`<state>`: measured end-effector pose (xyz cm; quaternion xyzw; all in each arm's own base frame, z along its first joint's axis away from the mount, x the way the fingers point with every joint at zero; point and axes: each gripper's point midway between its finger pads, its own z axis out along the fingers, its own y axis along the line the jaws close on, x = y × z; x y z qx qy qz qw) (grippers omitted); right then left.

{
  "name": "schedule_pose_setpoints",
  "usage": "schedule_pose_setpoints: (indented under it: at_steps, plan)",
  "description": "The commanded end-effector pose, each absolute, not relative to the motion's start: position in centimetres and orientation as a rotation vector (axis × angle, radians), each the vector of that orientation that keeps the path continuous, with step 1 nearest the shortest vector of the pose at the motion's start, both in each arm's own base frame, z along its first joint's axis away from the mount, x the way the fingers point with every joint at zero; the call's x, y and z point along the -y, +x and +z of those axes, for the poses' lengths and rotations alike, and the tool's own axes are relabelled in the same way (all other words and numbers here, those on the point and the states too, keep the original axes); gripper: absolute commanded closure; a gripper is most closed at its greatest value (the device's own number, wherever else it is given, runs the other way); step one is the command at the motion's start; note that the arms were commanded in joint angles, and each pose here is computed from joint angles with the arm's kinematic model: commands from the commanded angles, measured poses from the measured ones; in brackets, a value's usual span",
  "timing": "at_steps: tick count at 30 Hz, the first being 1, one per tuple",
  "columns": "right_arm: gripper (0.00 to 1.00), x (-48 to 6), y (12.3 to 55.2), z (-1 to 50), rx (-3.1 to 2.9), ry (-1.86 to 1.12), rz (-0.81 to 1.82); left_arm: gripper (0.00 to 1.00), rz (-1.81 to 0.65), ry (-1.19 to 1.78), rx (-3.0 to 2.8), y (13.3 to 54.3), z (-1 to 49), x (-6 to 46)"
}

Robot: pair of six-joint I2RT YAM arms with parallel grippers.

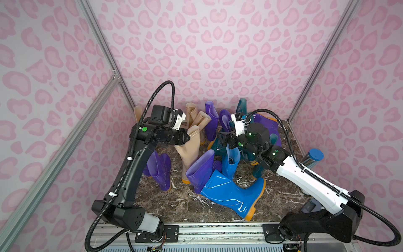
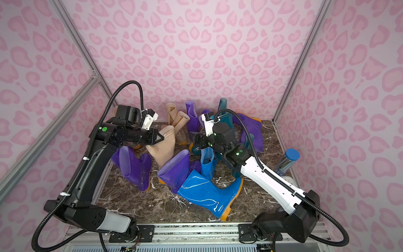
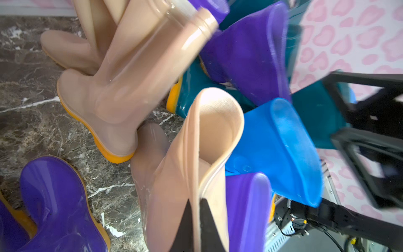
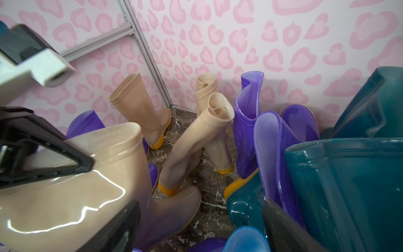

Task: Match and arrange rain boots in pairs
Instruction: Pick up the rain boot at the center of the board.

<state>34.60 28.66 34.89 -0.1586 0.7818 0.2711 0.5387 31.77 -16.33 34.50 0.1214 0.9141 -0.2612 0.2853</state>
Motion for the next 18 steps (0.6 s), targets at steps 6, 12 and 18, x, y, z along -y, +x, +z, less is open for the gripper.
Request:
schedule_pose_setpoints:
  at_steps: [6,12,18]
  plan:
    - [0.11,-28.5,34.4,36.2,-1.826,-0.376,0.649,0.98,-0.983,0.57,-2.221,28.4,41.1,18.8]
    - [0.11,-28.6,34.7,36.2,-1.832,-0.372,0.649,0.98,-0.95,0.557,-2.049,27.3,46.4,16.6]
    - [0.11,-28.3,34.7,36.5,-1.818,-0.352,0.648,0.98,-0.922,0.376,-1.883,29.3,51.3,13.1]
